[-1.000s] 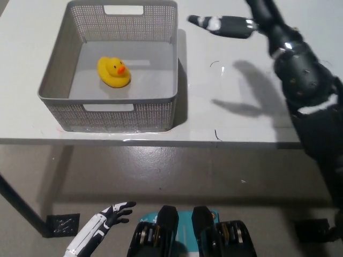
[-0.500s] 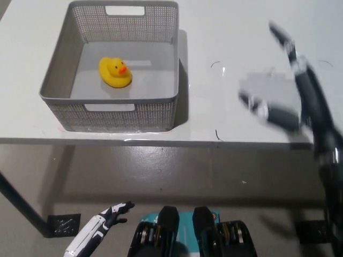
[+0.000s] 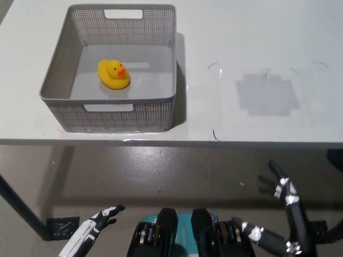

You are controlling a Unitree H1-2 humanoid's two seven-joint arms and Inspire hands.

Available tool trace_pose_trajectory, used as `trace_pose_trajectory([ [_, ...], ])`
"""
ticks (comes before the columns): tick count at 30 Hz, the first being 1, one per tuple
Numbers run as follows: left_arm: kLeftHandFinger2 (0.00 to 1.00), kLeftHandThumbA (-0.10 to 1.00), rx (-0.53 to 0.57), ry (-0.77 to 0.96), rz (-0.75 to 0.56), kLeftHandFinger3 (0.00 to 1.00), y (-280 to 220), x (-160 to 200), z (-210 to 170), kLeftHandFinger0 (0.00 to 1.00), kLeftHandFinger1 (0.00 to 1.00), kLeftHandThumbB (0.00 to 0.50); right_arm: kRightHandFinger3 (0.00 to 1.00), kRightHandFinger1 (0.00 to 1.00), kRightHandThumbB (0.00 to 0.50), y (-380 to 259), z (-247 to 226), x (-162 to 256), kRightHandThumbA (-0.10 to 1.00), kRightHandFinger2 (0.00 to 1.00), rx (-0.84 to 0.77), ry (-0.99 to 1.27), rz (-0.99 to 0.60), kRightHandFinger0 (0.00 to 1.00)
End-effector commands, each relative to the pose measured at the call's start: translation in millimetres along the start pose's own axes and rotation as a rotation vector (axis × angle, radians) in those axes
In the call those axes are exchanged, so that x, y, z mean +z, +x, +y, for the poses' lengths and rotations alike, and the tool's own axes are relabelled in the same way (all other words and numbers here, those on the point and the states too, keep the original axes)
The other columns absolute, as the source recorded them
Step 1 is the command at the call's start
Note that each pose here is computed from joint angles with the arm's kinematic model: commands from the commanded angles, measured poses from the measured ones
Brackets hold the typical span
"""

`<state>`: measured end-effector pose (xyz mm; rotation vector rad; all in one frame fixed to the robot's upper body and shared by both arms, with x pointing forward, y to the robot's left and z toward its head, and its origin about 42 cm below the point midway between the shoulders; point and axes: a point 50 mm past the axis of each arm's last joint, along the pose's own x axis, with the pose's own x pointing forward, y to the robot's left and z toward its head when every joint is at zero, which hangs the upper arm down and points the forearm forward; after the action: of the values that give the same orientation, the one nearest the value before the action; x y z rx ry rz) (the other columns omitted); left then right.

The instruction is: Use the right hand to pick up a yellow duck toy and place it into a container on the left hand side

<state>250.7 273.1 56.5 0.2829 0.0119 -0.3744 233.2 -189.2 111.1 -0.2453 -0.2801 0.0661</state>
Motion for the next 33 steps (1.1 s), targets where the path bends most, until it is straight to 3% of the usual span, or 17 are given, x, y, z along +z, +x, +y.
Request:
trace_pose_trajectory([
  [1, 1.0, 1.0, 0.091, -0.022, -0.055, 1.0, -1, 4, 15, 1.0, 1.0, 0.267, 1.0, 0.81, 0.13, -10, 13, -27, 1.0, 1.0, -0.247, 0.138, -0.009, 0.7],
  [7, 1.0, 1.0, 0.131, -0.06, -0.06, 1.0, 1, 4, 20, 1.0, 1.0, 0.228, 1.0, 0.8, 0.168, -4, 11, -55, 1.0, 1.0, -0.258, 0.094, 0.064, 0.68],
  [10, 1.0, 1.0, 0.153, -0.07, -0.07, 1.0, 0, 3, 22, 1.0, 1.0, 0.213, 1.0, 0.8, 0.162, 5, 11, -61, 1.0, 1.0, -0.227, 0.09, 0.072, 0.67],
  [12, 1.0, 1.0, 0.162, -0.078, -0.069, 1.0, -1, 2, 22, 1.0, 1.0, 0.238, 1.0, 0.81, 0.192, 6, 11, -69, 1.0, 1.0, -0.193, 0.107, 0.1, 0.7],
  [22, 1.0, 1.0, 0.148, -0.066, -0.07, 1.0, 6, 7, 23, 1.0, 1.0, 0.249, 1.0, 0.82, 0.204, 9, 12, -71, 1.0, 1.0, -0.189, 0.14, 0.111, 0.71],
  [26, 1.0, 1.0, 0.186, -0.203, -0.085, 1.0, 9, 8, 9, 1.0, 1.0, 0.249, 1.0, 0.84, 0.221, 10, 14, -71, 1.0, 1.0, -0.178, 0.144, 0.112, 0.73],
  [33, 1.0, 1.0, 0.218, -0.225, -0.125, 1.0, 8, 8, -6, 1.0, 1.0, 0.345, 1.0, 0.88, 0.25, 16, 18, -73, 1.0, 1.0, -0.137, 0.177, 0.118, 0.76],
])
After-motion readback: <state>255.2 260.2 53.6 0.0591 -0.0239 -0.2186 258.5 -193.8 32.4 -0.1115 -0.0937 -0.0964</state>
